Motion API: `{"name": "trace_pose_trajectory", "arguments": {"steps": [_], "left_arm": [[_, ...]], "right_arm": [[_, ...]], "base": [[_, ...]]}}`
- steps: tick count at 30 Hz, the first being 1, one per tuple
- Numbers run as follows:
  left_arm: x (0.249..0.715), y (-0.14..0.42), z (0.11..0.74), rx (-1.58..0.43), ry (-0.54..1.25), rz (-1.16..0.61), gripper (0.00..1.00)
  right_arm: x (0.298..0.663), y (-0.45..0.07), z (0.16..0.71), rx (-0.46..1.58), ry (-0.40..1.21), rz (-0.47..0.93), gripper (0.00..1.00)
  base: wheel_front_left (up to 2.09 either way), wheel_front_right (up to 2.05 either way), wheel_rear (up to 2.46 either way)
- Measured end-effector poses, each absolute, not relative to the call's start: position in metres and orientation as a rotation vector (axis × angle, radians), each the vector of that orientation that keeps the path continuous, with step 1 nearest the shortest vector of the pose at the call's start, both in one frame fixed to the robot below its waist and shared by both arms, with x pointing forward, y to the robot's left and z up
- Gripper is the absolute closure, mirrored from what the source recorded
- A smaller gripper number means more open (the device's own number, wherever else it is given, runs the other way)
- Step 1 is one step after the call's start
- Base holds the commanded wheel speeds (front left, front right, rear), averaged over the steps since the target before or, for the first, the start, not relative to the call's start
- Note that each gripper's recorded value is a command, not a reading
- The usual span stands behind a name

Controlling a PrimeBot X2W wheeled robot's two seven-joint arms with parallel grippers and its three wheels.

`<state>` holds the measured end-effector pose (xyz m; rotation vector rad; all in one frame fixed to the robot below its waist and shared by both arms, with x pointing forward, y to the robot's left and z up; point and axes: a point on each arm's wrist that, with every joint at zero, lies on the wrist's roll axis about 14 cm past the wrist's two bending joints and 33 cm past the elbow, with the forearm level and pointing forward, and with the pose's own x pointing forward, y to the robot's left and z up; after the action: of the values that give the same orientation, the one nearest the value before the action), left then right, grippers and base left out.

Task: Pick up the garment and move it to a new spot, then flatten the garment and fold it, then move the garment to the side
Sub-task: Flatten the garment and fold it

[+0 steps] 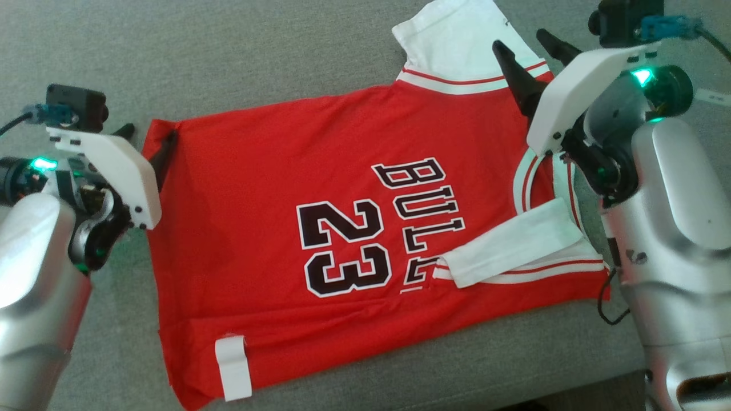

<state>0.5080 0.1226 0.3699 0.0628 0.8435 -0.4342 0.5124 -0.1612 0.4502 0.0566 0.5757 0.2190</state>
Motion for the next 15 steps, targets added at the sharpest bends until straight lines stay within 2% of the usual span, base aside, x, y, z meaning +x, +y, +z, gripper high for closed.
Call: {"name": "trace_pose_trajectory", "arguments": {"steps": [2, 3, 4, 5, 6, 9, 15], "left_arm": [[0.509, 0.122, 0.369, 0.065, 0.85, -0.435, 0.0], [0.509, 0.121, 0.369, 0.052, 0.855, -0.436, 0.12], [0.508, 0.12, 0.368, 0.039, 0.866, -0.438, 0.45], [0.507, 0.12, 0.367, 0.04, 0.879, -0.442, 0.85], [0.505, 0.119, 0.365, 0.047, 0.893, -0.452, 1.0], [0.502, 0.114, 0.365, 0.028, 0.925, -0.468, 1.0], [0.505, 0.113, 0.367, 0.012, 0.878, -0.479, 1.0]], "right_arm": [[0.515, -0.159, 0.451, 0.059, 0.575, 0.225, 0.0], [0.517, -0.158, 0.451, 0.063, 0.571, 0.228, 0.0], [0.518, -0.157, 0.451, 0.065, 0.569, 0.23, 0.0], [0.519, -0.157, 0.45, 0.067, 0.572, 0.232, 0.0], [0.52, -0.157, 0.449, 0.066, 0.575, 0.233, 0.0], [0.52, -0.156, 0.443, 0.065, 0.587, 0.235, 0.0], [0.537, -0.155, 0.438, 0.073, 0.61, 0.236, 0.0]], "base": [[0.0, 0.0, 0.0], [0.0, 0.0, 0.0], [0.0, 0.0, 0.0], [0.0, 0.0, 0.0], [0.0, 0.0, 0.0], [0.0, 0.0, 0.0], [0.0, 0.0, 0.0]]}}
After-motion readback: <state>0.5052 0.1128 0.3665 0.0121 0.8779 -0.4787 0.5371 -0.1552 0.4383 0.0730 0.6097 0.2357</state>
